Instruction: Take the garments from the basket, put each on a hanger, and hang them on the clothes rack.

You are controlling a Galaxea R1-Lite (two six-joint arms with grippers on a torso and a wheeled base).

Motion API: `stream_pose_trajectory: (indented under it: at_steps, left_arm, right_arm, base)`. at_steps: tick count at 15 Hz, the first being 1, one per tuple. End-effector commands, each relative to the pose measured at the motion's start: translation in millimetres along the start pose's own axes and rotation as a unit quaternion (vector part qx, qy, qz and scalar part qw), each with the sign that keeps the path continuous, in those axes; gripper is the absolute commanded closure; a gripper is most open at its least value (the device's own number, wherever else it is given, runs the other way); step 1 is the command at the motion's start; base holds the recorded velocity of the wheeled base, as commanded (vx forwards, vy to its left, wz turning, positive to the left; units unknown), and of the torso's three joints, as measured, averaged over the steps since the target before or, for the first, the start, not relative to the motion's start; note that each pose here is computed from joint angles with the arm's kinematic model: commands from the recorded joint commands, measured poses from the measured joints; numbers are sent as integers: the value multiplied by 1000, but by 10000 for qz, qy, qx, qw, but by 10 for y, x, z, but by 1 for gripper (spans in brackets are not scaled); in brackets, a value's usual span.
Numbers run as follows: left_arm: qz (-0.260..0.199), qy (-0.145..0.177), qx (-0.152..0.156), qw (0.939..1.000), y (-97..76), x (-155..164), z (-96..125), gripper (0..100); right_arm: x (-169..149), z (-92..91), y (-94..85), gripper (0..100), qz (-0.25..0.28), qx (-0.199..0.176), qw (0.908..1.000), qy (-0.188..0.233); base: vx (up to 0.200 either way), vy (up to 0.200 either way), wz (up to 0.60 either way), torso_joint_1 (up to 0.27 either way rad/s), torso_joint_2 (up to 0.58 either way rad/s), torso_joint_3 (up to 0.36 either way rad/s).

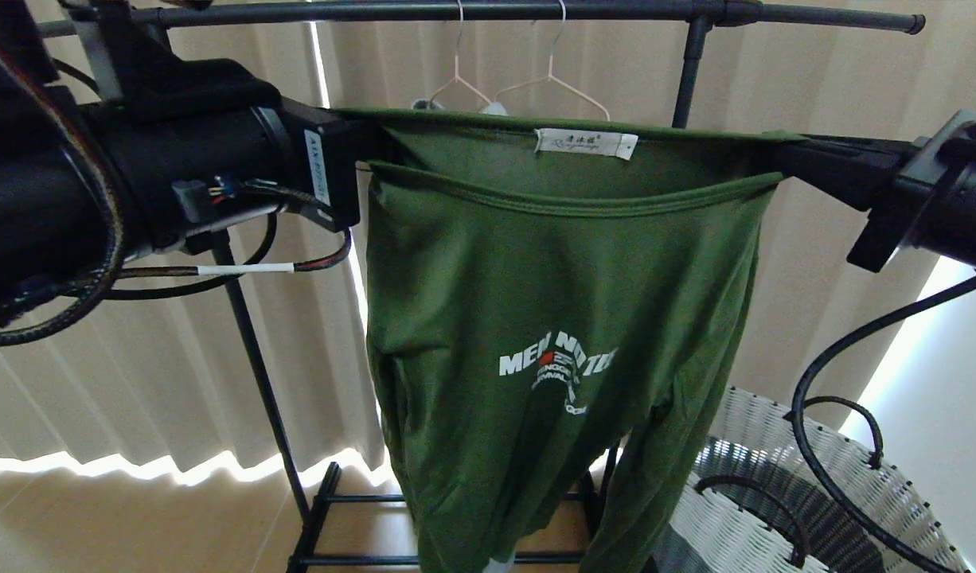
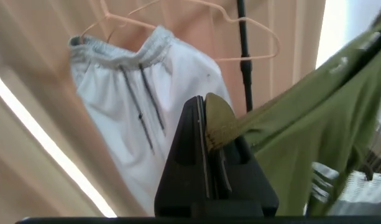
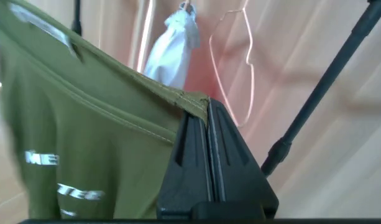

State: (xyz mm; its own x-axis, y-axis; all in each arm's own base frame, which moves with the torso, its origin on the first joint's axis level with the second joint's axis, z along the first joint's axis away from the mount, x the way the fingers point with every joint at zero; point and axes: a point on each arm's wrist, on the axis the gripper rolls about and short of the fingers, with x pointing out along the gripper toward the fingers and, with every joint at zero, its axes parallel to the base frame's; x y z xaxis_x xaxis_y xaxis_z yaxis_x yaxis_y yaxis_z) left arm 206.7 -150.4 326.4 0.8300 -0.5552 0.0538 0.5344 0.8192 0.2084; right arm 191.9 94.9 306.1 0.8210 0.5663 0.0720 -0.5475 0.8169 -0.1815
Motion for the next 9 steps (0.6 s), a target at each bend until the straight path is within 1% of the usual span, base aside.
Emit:
stream_pose_trajectory:
  at_steps: [1, 2, 4, 5, 6, 9]
  left_arm:
    - [-85, 116, -1, 9999, -73, 221, -122, 100]
    - [-83, 108, -2, 9999, -93, 336, -167, 100]
    - [-44, 70, -19, 10000, -87, 442, -157, 100]
    - [-31, 49, -27, 10000, -82, 470, -147, 100]
    - [-24, 51, -27, 10000, -77, 474, -148, 100]
    - [-25, 58, -26, 10000, -78, 465, -152, 100]
  right_arm:
    - [-191, 55, 113, 100, 214, -6, 9996, -182]
    - [-272, 27, 186, 100, 595, 12, 9980, -226]
    - [-357, -77, 240, 100, 1216, 21, 9923, -220]
    - [-381, -99, 258, 100, 1438, 29, 9893, -229]
    - [-387, -99, 262, 100, 1534, 27, 9878, -254]
    - [-358, -120, 257, 100, 1507, 34, 9884, -189]
  base:
    - [0, 0, 0, 0, 0, 0]
    - [0, 0, 0, 0, 0, 0]
    - [0, 0, 0, 0, 0, 0]
    - [0, 0, 0, 0, 0, 0]
    - [0, 0, 0, 0, 0, 0]
    - [0, 0, 0, 0, 0, 0]
